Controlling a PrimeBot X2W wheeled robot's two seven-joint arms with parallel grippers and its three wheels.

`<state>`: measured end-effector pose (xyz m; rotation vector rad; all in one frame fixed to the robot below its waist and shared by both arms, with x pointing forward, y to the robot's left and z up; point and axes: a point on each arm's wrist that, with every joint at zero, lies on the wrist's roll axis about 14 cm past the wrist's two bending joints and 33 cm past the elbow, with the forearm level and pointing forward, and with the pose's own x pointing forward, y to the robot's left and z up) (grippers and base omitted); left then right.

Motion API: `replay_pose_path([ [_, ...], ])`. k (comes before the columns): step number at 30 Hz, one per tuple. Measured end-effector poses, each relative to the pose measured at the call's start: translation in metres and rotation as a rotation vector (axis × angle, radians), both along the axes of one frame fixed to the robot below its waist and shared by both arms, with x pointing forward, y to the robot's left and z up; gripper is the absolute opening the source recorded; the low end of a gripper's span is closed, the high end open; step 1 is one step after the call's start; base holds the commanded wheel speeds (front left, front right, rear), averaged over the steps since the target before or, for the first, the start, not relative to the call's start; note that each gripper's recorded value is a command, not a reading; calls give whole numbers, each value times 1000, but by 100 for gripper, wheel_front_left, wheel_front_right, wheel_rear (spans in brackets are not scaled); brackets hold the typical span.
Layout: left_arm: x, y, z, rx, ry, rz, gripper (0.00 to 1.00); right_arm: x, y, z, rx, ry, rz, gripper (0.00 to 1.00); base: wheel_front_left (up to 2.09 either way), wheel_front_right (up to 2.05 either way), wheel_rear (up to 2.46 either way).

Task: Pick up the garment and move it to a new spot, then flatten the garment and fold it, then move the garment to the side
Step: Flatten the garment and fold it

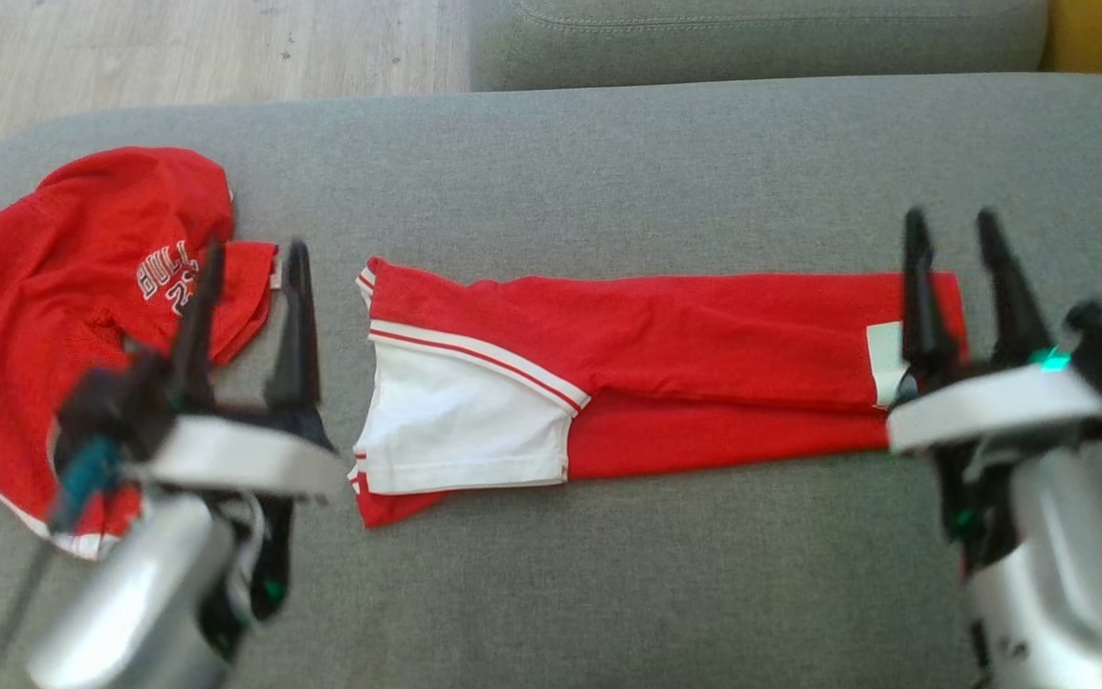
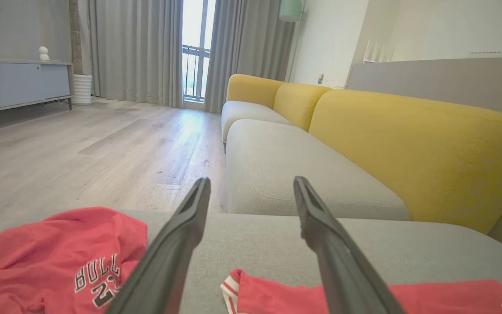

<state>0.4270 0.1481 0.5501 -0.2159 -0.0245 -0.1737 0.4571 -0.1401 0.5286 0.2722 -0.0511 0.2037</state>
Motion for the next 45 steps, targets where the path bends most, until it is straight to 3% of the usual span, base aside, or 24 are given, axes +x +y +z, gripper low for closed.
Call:
replay_pose_path([
  [9,-40,1,-57,-36,80,66,100,-35,-7,-44,12,77,-71,100,0,0,0],
  [14,-35,4,-57,-29,51,60,100,-37,-4,-50,36,92,-71,100,0,0,0],
  [20,-30,2,-63,-24,50,43,100,-25,-22,-70,-11,152,-121,100,0,0,0],
  [30,-25,1,-79,-21,84,33,100,-20,-63,-145,-23,449,-256,100,0,0,0],
  [39,-21,2,-83,-25,91,33,100,-22,-58,-173,0,548,-264,100,0,0,0],
  [40,-21,2,-84,-23,93,30,100,-20,-56,-174,6,553,-259,92,0,0,0],
  [41,-21,1,-85,-20,95,30,100,-18,-55,-174,8,552,-254,35,0,0,0],
  [42,-21,1,-86,-19,96,29,100,-17,-53,-174,10,551,-250,0,0,0,0],
  [45,-20,-1,-87,-23,98,23,100,-15,-47,-175,10,555,-231,0,0,0,0],
])
